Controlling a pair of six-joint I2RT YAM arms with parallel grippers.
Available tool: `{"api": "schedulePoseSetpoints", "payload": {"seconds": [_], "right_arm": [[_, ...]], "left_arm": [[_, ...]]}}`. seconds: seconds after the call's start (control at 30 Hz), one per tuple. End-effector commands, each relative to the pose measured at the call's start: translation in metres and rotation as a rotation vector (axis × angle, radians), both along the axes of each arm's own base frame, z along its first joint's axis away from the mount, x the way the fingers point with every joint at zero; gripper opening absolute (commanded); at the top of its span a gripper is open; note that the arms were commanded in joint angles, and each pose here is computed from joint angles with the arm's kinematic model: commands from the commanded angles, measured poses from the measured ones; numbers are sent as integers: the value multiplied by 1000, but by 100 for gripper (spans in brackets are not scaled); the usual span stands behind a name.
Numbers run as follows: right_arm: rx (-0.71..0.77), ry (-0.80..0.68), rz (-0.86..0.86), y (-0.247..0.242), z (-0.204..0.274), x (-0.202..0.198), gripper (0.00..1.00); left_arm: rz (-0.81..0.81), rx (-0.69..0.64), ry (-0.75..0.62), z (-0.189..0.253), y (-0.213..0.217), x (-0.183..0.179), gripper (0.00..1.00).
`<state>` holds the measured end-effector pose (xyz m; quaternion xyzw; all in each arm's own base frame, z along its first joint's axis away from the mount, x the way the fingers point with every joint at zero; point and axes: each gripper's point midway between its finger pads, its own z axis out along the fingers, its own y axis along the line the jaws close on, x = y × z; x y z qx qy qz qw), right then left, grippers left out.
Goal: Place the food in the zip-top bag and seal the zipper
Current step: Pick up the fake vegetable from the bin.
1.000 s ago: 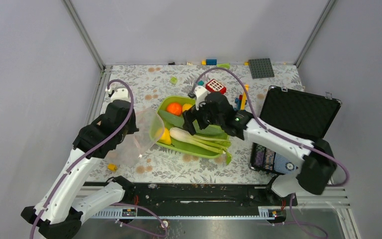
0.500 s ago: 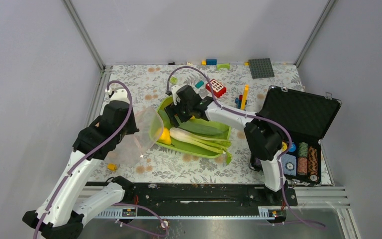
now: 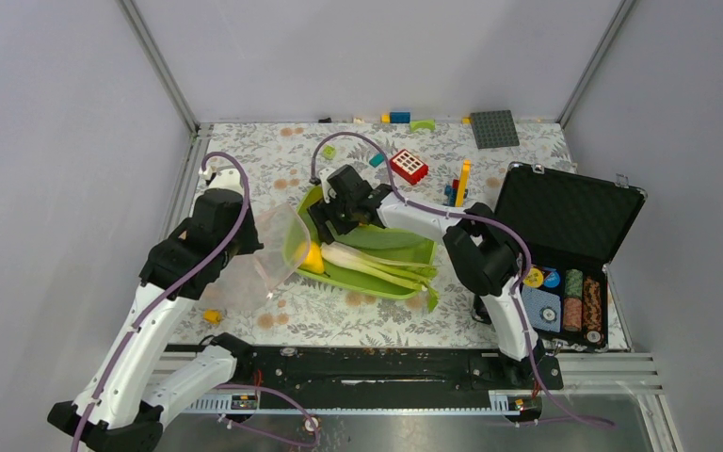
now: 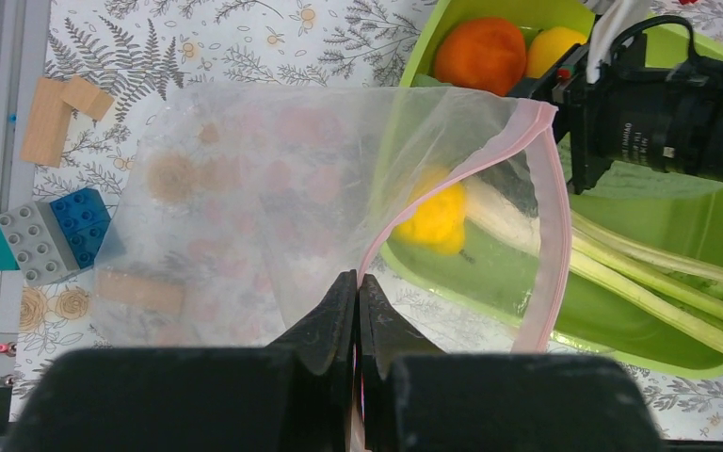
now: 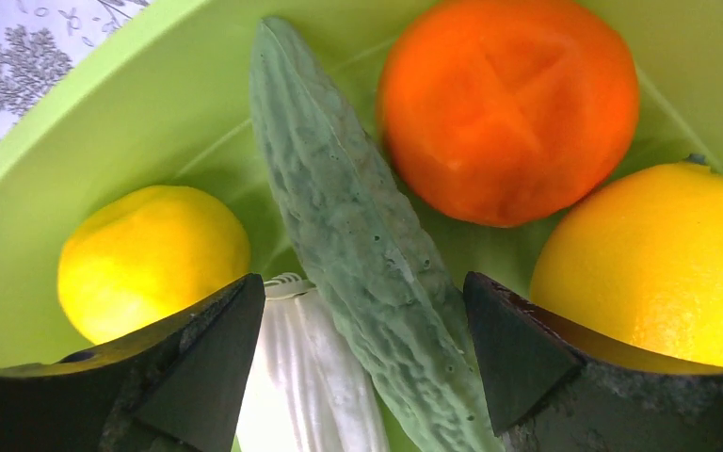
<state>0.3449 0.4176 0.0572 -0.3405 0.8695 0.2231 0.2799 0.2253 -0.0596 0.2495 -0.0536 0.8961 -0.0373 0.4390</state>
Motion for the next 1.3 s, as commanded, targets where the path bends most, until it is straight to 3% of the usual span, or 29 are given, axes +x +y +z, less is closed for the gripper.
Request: {"api": "schedulePoseSetpoints", "payload": {"seconds": [0.0, 0.17, 0.33, 0.53, 0.63, 0.93, 1.27], "right_arm": [[-21, -19, -41, -2, -4, 11, 85], [-54, -8, -25, -7, -19, 9, 81], [-62, -49, 7, -7, -12, 12, 70], [5, -132, 87, -1, 16, 11, 31], [56, -167, 121, 2, 39, 7, 21], [232, -289, 154, 3, 120, -6, 9], [542, -514, -8, -12, 227, -5, 4]], "left_arm": [[-28, -29, -32, 7, -7, 7, 0], [-34, -33, -26, 5, -8, 8, 0], [-42, -39, -23, 5, -9, 8, 0], [-68, -45, -14, 3, -13, 7, 0], [-86, -52, -10, 2, -17, 7, 0], [-107, -72, 2, 2, -23, 6, 0], [-100, -112, 12, 6, -28, 7, 0]]}}
